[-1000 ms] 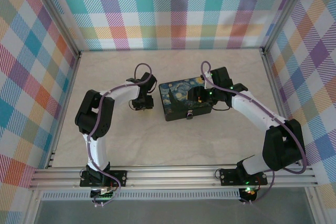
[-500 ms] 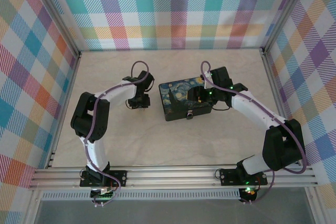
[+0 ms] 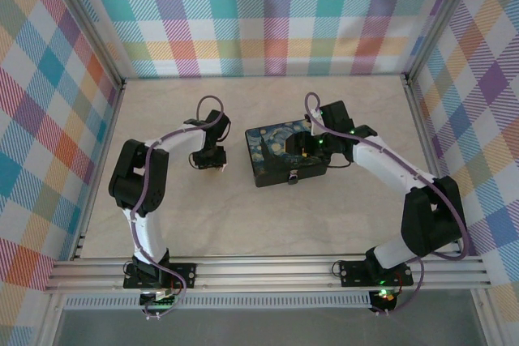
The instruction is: Unlock the padlock with the key
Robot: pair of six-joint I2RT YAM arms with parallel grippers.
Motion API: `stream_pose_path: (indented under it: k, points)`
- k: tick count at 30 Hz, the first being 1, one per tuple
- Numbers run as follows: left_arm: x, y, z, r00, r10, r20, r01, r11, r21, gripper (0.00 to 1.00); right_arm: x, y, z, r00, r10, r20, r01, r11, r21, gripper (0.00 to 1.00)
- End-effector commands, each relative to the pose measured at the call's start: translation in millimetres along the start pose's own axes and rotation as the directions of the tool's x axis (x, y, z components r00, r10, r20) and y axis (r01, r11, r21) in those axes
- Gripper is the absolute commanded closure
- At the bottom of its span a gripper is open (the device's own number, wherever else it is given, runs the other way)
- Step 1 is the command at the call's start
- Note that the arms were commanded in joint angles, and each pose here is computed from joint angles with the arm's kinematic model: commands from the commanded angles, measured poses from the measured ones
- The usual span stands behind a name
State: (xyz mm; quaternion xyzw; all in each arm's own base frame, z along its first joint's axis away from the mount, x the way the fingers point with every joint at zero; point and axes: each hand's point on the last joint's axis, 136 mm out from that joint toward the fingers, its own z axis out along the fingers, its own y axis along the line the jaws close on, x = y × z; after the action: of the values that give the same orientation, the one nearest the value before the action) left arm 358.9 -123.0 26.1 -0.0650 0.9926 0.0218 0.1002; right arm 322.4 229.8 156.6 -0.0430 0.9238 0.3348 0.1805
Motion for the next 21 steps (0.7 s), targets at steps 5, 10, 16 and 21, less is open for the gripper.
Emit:
stream_pose_path:
  k: [5, 10, 16, 21]
  points:
    - [7, -11, -17, 0.998, 0.056, 0.017, -0.057, 0.998, 0.034, 0.72, -7, 12, 0, 1.0, -0.022, -0.002, 0.022, 0.999, -0.026, 0.37]
    - [8, -9, -14, 0.997, 0.073, 0.009, -0.073, 0.997, 0.015, 0.72, -4, 10, 3, 1.0, -0.021, -0.001, 0.021, 0.999, -0.024, 0.37]
    - [5, -12, 1, 0.998, 0.069, -0.007, -0.069, 0.997, 0.015, 0.73, 1, 8, 2, 1.0, -0.021, -0.011, 0.02, 1.0, -0.016, 0.37]
    - [0, -9, 11, 0.997, 0.077, -0.013, -0.077, 0.997, 0.0, 0.78, 1, 9, -5, 0.999, -0.037, -0.001, 0.037, 0.999, -0.002, 0.36]
